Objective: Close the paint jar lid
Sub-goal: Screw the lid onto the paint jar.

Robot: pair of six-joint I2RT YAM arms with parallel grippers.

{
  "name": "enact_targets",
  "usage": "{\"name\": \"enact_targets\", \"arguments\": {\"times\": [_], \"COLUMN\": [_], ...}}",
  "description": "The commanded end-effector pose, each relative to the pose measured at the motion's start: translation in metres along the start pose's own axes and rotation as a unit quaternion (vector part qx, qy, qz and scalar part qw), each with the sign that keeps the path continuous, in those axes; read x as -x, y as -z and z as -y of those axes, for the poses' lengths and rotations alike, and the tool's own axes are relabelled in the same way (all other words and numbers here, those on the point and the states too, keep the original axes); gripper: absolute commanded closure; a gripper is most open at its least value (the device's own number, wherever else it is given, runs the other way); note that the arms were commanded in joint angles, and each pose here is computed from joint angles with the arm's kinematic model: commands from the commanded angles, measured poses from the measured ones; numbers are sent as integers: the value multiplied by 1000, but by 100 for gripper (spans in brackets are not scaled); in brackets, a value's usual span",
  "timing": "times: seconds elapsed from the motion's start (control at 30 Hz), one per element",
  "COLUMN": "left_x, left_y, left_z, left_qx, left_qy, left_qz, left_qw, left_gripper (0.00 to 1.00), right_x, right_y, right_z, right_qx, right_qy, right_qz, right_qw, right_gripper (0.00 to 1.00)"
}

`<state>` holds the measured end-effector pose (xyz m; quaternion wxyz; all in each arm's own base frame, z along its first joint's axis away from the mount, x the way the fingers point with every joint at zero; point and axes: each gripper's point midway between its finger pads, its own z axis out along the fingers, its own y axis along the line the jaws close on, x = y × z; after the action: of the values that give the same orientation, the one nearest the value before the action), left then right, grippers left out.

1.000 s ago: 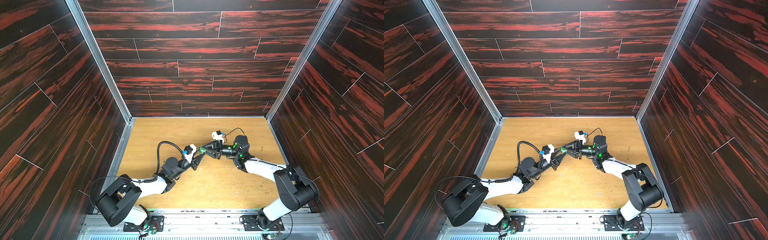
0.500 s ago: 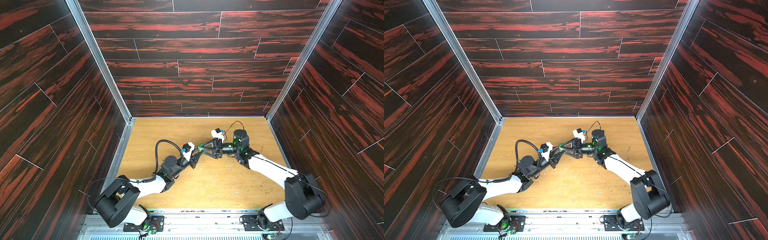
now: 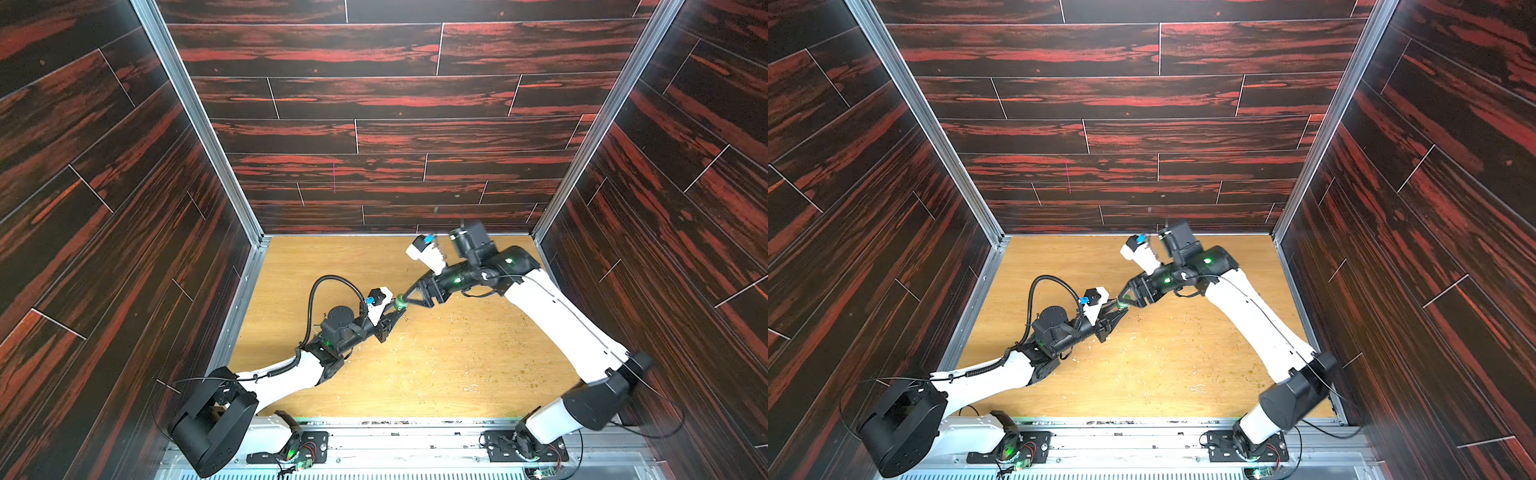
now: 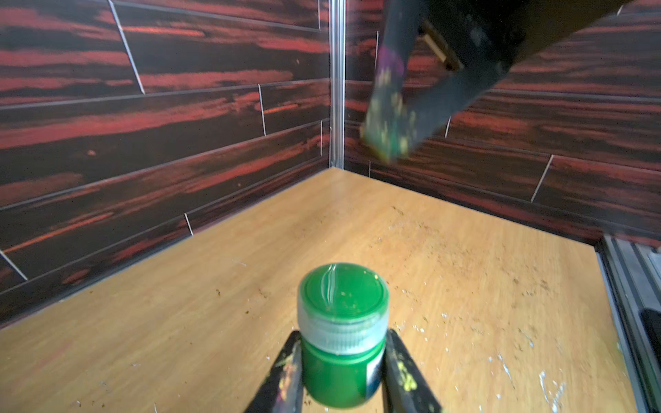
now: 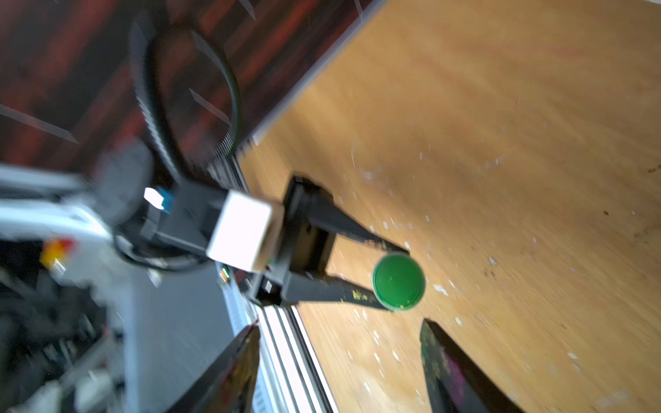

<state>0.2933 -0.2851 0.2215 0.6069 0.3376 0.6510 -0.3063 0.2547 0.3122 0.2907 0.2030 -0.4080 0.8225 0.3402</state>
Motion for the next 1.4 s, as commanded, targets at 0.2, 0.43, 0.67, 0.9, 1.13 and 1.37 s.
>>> {"name": "enact_targets", "arguments": {"times": [0.2,0.43,0.67,0.9,1.13,1.37], "left_x": [13,14,15,15,12,27], "left_y": [1,1,1,0,-3,-9], "left_z": [2,2,4,5,4,-10], "left_qx": [-9,-10,-16,-18,-17,18], "left_qy": [-27,-28,-26,-26,-25,-32], "left_qz": [0,2,3,3,-2,18], "left_qw": [1000,1000,1000,1000,1000,999], "left_gripper": [81,81,82,82,83,84], "right_x": [-48,-38,-28,-24,-22,-23], "right_y": [-23,-31,-40,-48,-52,-66], "right_z": [25,24,27,30,27,34], "right_qx": [-40,-27,-19,-10,-3,-41], "right_qy": [53,57,58,55,47,-15], "right_qz": [-134,-126,-126,-129,-125,-133], "right_qw": [989,990,990,990,991,990], "right_gripper": [29,30,32,41,61,69]}}
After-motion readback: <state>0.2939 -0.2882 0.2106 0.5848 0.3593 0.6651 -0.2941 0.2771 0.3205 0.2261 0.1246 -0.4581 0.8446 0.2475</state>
